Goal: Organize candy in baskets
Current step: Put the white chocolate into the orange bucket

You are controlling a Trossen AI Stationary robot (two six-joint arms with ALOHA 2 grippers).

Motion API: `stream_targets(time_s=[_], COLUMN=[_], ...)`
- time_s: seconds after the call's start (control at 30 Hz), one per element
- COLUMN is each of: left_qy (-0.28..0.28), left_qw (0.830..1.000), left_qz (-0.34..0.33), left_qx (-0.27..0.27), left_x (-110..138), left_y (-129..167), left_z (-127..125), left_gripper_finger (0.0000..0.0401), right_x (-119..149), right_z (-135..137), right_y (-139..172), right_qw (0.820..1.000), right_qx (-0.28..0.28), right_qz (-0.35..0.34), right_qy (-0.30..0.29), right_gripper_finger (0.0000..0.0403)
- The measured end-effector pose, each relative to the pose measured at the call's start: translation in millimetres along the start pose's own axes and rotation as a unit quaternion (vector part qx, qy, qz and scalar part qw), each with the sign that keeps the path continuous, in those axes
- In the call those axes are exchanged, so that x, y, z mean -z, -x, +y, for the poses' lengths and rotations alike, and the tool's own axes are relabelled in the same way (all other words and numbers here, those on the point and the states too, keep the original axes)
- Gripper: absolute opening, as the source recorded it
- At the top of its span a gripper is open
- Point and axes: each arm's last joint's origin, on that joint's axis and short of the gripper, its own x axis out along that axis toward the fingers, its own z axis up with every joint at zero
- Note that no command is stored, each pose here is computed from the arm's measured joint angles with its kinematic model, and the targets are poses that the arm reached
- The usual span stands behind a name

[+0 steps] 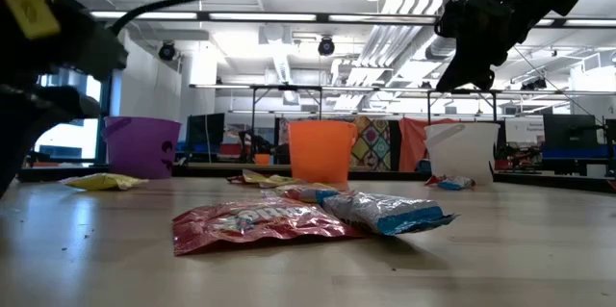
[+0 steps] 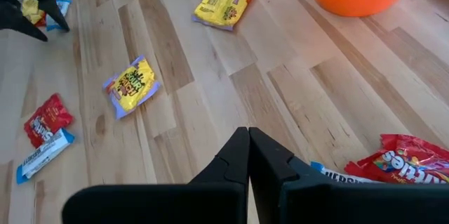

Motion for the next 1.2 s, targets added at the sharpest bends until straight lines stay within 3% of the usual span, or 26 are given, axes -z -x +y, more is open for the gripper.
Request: stream_targets(time_s=[0.2, 0.5, 0.87, 1.0, 1.2], left_qy=[-0.005, -0.041, 0.047, 0.023, -0.037], left_qw=[1.000, 0.998, 0.995, 0.994, 0.994], left_qz=[0.010, 0.040, -0.070, -0.027, 0.028], left_qx=[-0.003, 0.010, 0.060, 0.103, 0.098], left_x=[0.5, 8.1, 16.3, 29.7, 46.4], left_y=[-1.4, 11.1, 99.0, 106.6, 93.9], left_z=[0.5, 6.8, 58.6, 57.5, 41.2], left_gripper_finger=[0.0154, 0.0009, 0.0002, 0.0025, 0.0101], right_x=[-0.1, -0.3, -0.3, -0.3, -0.6], right_z=[0.0, 0.0, 0.1, 0.1, 0.1], right_y=[0.0, 0.0, 0.0, 0.0, 0.0], right_qw=[1.000, 1.000, 1.000, 1.000, 1.000], right_qx=[0.000, 0.000, 0.000, 0.000, 0.000], right_qz=[-0.001, -0.001, -0.002, -0.002, -0.003], right_qy=[0.000, 0.000, 0.000, 0.000, -0.008], right_gripper_finger=[0.0000, 0.0000, 0.0000, 0.0000, 0.0000])
